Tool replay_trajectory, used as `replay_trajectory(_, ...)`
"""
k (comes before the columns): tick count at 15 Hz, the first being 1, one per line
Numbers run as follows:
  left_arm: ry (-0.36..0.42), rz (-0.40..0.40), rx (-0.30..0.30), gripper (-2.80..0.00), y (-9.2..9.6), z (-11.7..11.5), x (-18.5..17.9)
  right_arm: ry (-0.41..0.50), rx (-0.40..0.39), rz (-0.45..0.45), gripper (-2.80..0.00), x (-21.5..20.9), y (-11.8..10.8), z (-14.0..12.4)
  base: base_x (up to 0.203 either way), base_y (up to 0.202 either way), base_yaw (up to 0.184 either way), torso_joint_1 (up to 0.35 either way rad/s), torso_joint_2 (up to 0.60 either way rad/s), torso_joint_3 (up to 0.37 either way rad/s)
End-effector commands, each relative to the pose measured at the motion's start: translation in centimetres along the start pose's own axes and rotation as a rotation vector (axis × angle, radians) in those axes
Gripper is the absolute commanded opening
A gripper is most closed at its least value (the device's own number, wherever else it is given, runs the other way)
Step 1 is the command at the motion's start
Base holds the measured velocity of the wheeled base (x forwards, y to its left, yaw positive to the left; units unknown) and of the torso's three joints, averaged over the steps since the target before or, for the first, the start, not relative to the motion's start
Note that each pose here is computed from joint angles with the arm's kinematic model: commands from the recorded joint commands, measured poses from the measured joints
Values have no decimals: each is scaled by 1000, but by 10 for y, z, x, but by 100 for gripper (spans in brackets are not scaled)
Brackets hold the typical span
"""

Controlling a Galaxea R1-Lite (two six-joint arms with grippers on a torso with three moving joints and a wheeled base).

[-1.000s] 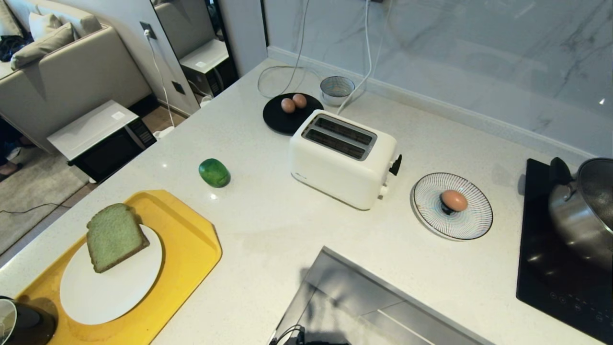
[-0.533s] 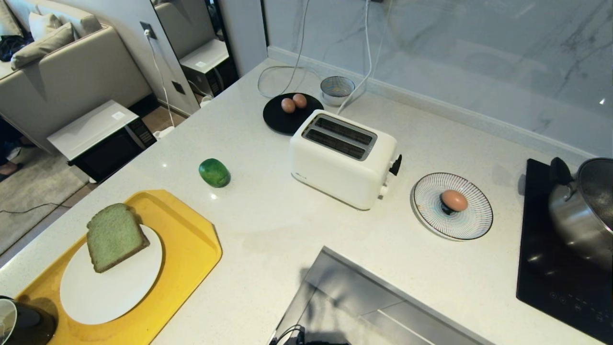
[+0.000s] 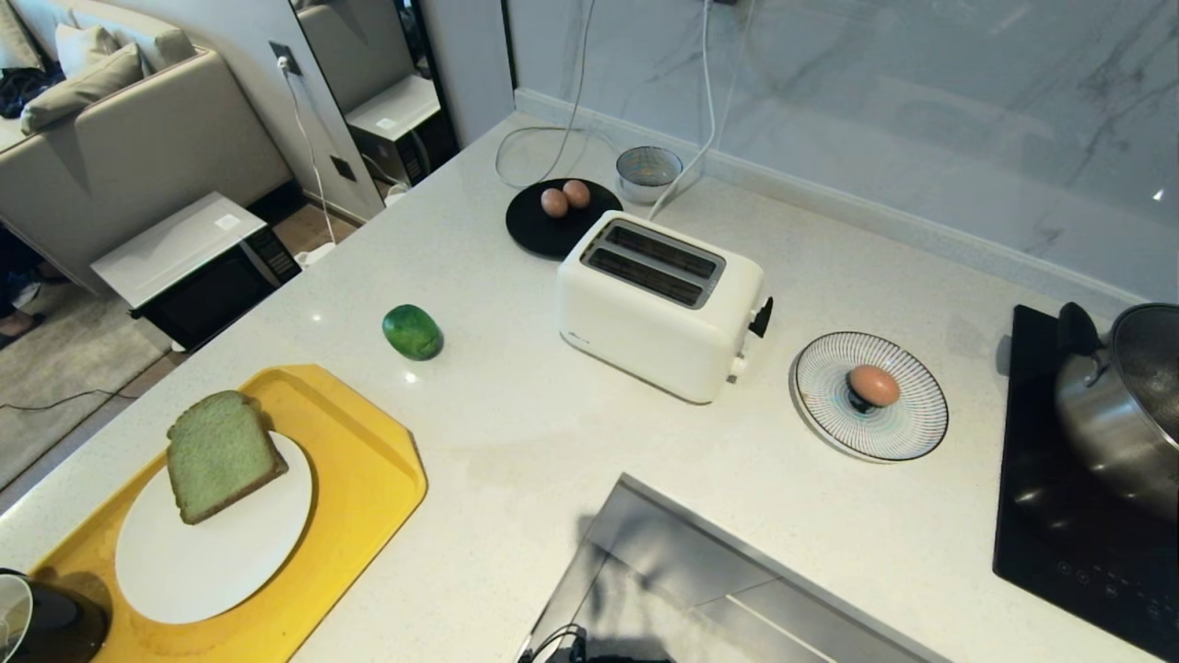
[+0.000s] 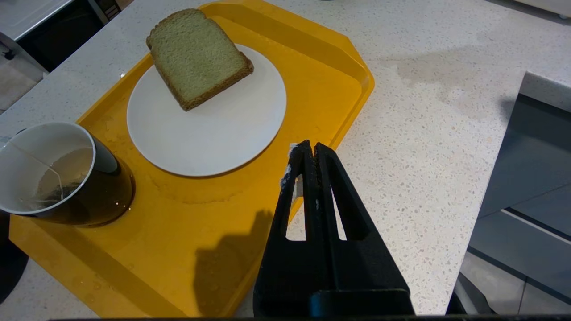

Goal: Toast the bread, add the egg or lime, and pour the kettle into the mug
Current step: Pick up the egg

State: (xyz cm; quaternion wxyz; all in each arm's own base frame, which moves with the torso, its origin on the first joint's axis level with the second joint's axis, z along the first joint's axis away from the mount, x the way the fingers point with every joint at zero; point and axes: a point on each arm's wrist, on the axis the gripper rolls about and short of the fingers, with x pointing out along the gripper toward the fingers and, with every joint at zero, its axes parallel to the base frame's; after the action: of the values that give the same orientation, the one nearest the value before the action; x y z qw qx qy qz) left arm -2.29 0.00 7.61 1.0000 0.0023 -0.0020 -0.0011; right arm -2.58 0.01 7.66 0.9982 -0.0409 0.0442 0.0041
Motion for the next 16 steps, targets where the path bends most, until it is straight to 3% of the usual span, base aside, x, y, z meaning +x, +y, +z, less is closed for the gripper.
replay_trajectory(1,1,1,0,-280,0,0,0,10,-1,1,-280,1,0,0,0,0,0,0,0,0)
replay_trajectory(10,2,1,3,-280,0,0,0,31,-2,3,-280,2,0,1,0,0,0,0,0,0)
replay_trajectory(16,2,1,0,-280,0,0,0,27,-2,11,-280,2,0,1,83,0,1,5,4,1)
